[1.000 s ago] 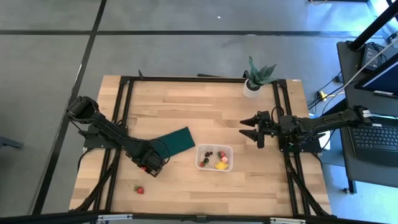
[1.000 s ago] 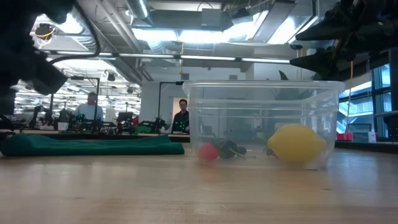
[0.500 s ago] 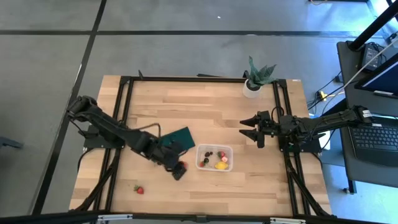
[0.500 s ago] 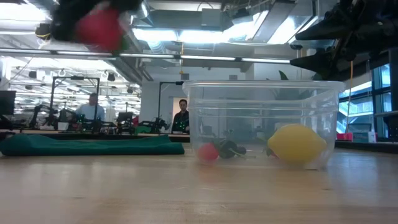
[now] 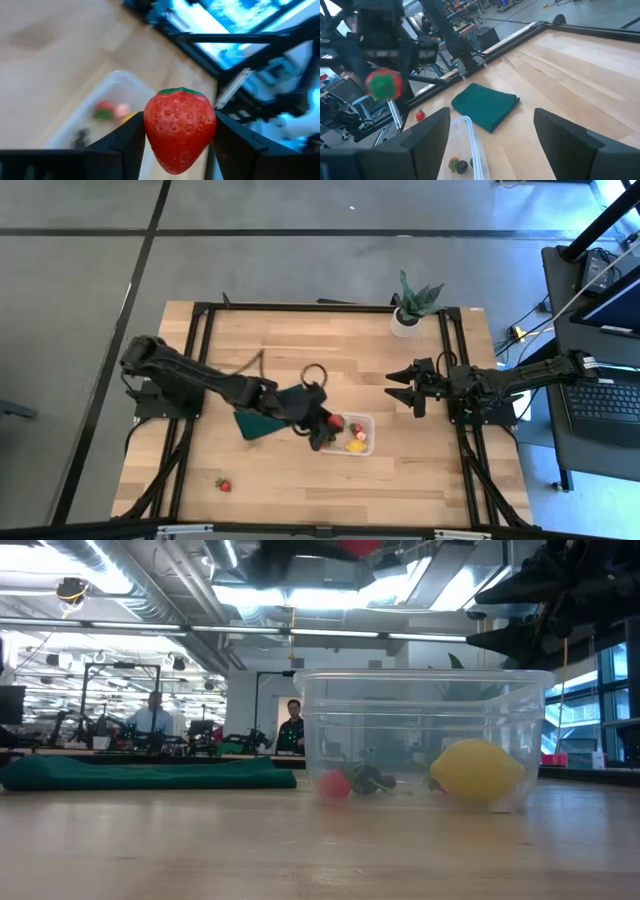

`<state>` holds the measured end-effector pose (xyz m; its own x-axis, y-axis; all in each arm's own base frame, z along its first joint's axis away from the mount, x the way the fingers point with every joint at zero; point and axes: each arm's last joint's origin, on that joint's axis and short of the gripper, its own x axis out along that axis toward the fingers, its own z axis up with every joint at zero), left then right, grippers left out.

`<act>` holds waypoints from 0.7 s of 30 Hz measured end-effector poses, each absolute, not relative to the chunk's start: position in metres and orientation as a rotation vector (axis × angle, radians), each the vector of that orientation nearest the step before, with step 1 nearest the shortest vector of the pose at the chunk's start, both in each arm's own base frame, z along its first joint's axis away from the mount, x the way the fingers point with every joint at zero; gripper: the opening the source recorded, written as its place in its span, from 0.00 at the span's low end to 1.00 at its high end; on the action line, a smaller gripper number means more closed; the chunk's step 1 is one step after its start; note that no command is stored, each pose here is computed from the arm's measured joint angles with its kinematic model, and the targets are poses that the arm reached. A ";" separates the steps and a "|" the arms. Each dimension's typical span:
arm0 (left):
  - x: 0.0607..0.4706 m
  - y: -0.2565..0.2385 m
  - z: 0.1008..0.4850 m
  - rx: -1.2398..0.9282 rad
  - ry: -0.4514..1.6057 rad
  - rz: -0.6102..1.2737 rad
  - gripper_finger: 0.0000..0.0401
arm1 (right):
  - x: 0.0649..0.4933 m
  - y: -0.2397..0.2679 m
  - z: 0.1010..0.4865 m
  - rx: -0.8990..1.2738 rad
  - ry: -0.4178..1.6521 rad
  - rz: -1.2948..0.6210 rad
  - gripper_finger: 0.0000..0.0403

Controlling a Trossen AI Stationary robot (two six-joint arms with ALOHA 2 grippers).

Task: Pick and placing Produce into tupperware
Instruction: Put the top strawberry into the transparent bin

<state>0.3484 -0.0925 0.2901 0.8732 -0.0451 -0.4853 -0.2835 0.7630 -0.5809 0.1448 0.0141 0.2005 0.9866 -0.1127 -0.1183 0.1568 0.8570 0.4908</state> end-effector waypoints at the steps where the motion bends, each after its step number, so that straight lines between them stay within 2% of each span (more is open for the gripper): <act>1: 0.356 -0.093 0.285 -0.708 0.493 0.114 0.47 | 0.145 0.014 0.200 0.523 0.087 -0.142 0.72; 7: 0.388 -0.094 0.232 -0.728 0.625 0.120 0.48 | 0.145 0.014 0.202 0.525 0.074 -0.138 0.72; 12: 0.410 -0.095 0.209 -0.734 0.692 0.119 0.48 | 0.145 0.014 0.202 0.525 0.074 -0.137 0.72; 21: 0.431 -0.093 0.212 -0.733 0.695 0.055 0.50 | 0.145 0.014 0.202 0.526 0.074 -0.135 0.72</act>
<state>0.4307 -0.0934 0.2119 0.7768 -0.1876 -0.6012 -0.2803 0.7518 -0.5968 0.1450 0.0144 0.2017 0.9885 -0.1090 -0.1051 0.1471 0.8560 0.4956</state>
